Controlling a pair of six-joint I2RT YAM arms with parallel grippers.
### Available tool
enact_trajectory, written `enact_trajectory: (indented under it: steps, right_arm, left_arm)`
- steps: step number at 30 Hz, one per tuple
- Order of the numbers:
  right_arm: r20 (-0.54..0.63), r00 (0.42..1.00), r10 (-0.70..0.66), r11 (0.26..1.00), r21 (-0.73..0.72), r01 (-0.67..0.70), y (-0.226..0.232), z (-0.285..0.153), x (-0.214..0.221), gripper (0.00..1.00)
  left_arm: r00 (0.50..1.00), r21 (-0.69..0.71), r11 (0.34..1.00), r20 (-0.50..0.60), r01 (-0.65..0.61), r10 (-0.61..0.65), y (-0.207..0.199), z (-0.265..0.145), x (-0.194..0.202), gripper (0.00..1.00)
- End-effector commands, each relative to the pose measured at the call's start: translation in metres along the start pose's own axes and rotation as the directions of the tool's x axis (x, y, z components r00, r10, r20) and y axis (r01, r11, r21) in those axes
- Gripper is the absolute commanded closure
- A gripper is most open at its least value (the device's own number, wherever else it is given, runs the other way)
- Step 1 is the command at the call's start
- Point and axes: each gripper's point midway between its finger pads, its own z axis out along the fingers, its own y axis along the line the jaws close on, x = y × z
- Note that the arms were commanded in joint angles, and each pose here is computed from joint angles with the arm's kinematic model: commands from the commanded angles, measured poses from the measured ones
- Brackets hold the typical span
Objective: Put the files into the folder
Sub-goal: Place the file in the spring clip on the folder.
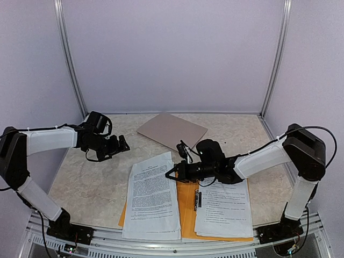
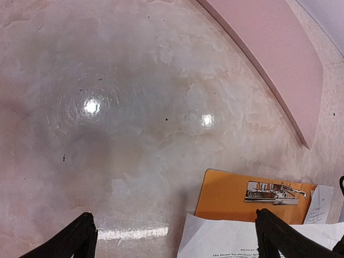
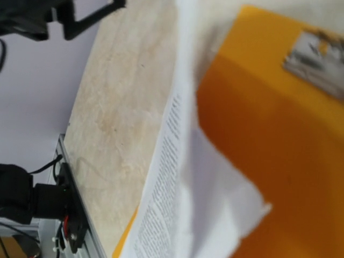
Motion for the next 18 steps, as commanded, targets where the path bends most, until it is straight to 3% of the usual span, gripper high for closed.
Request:
enact_trajectory:
  steps: [1, 6, 18]
  right_arm:
    - [0.087, 0.992, 0.095, 0.995, 0.002, -0.096, 0.009, -0.005, 0.009, 1.0]
    - [0.108, 0.967, 0.23, 0.973, -0.008, -0.23, -0.002, -0.016, 0.031, 1.0]
    - [0.116, 0.911, 0.396, 0.918, -0.059, -0.391, -0.016, -0.013, 0.055, 1.0]
  left_arm:
    - [0.999, 0.008, 0.999, 0.013, -0.032, 0.032, -0.009, -0.011, 0.008, 0.01]
    - [0.998, 0.016, 0.999, 0.036, -0.042, 0.042, -0.013, -0.025, 0.021, 0.01]
    - [0.995, 0.058, 0.996, 0.072, -0.072, 0.068, -0.024, -0.05, 0.031, 0.01]
